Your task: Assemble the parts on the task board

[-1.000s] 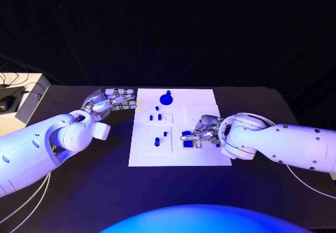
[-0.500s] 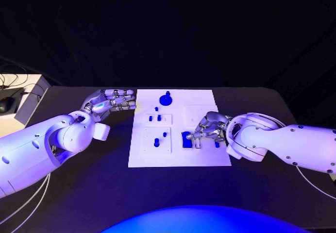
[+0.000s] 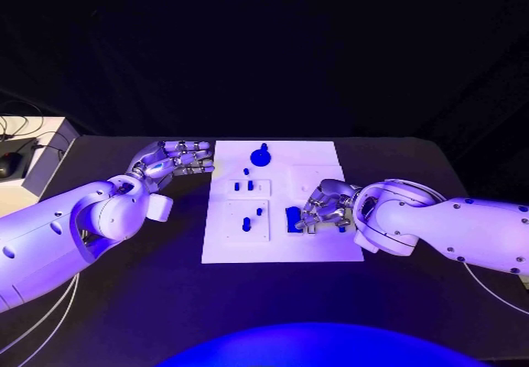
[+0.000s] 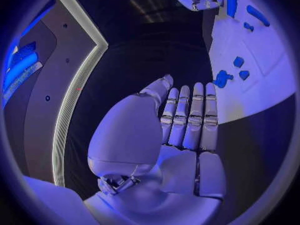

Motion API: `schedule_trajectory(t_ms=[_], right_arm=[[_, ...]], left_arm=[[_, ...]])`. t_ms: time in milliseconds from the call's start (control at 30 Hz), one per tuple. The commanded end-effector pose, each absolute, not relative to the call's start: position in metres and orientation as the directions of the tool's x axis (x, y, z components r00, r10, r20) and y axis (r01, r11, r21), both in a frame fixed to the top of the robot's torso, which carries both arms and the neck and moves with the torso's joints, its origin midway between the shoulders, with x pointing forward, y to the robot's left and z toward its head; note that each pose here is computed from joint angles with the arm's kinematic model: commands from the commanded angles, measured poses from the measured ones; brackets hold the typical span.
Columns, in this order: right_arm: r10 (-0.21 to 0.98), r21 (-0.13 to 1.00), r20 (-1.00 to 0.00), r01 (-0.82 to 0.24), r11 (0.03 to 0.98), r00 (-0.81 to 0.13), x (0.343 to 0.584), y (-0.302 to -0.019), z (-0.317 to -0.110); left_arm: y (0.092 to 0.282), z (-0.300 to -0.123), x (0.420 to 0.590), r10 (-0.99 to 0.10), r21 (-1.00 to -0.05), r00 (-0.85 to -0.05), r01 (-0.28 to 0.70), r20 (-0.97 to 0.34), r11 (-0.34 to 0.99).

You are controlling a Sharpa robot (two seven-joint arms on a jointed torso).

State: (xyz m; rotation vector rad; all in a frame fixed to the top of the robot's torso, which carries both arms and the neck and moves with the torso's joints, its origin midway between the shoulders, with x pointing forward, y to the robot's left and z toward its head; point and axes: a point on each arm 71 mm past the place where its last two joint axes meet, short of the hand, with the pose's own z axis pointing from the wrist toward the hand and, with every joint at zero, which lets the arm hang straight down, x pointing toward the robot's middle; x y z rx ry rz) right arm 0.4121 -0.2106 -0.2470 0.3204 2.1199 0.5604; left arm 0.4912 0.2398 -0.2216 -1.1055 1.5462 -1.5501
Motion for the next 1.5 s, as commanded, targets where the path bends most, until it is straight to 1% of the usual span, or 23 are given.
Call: schedule_trajectory(t_ms=[33, 333, 600, 800, 967, 1067, 1200, 1400, 1500], right_arm=[[0.386, 0.455, -0.732, 0.02, 0.89, -0.562, 0.412, -0.211, -0.251], [0.369, 0.422, -0.75, 0.032, 0.906, -0.549, 0.414, -0.207, -0.257], [0.364, 0.417, -0.761, 0.025, 0.909, -0.536, 0.413, -0.205, -0.258], [0.389, 0.444, -0.754, 0.026, 0.896, -0.529, 0.41, -0.209, -0.255], [0.44, 0.504, -0.726, 0.025, 0.863, -0.529, 0.407, -0.215, -0.249], [0.452, 0.525, -0.718, 0.015, 0.851, -0.529, 0.408, -0.222, -0.24], [0.448, 0.512, -0.723, 0.026, 0.858, -0.526, 0.413, -0.24, -0.231], [0.388, 0.419, -0.743, 0.073, 0.905, -0.545, 0.422, -0.275, -0.23], [0.35, 0.368, -0.747, 0.086, 0.926, -0.565, 0.423, -0.286, -0.232]], left_arm=[[0.238, -0.221, 0.491, -0.899, -0.992, -0.423, -0.1, 0.114, -0.079], [0.238, -0.222, 0.49, -0.898, -0.991, -0.425, -0.105, 0.118, -0.08], [0.238, -0.222, 0.49, -0.898, -0.991, -0.424, -0.107, 0.119, -0.081], [0.239, -0.222, 0.49, -0.898, -0.991, -0.424, -0.108, 0.119, -0.081], [0.239, -0.222, 0.49, -0.898, -0.991, -0.423, -0.108, 0.119, -0.081], [0.239, -0.222, 0.49, -0.897, -0.991, -0.424, -0.107, 0.121, -0.083], [0.239, -0.222, 0.489, -0.897, -0.991, -0.424, -0.106, 0.124, -0.087], [0.239, -0.222, 0.489, -0.897, -0.99, -0.424, -0.105, 0.126, -0.09], [0.239, -0.222, 0.489, -0.897, -0.99, -0.424, -0.105, 0.126, -0.089]])
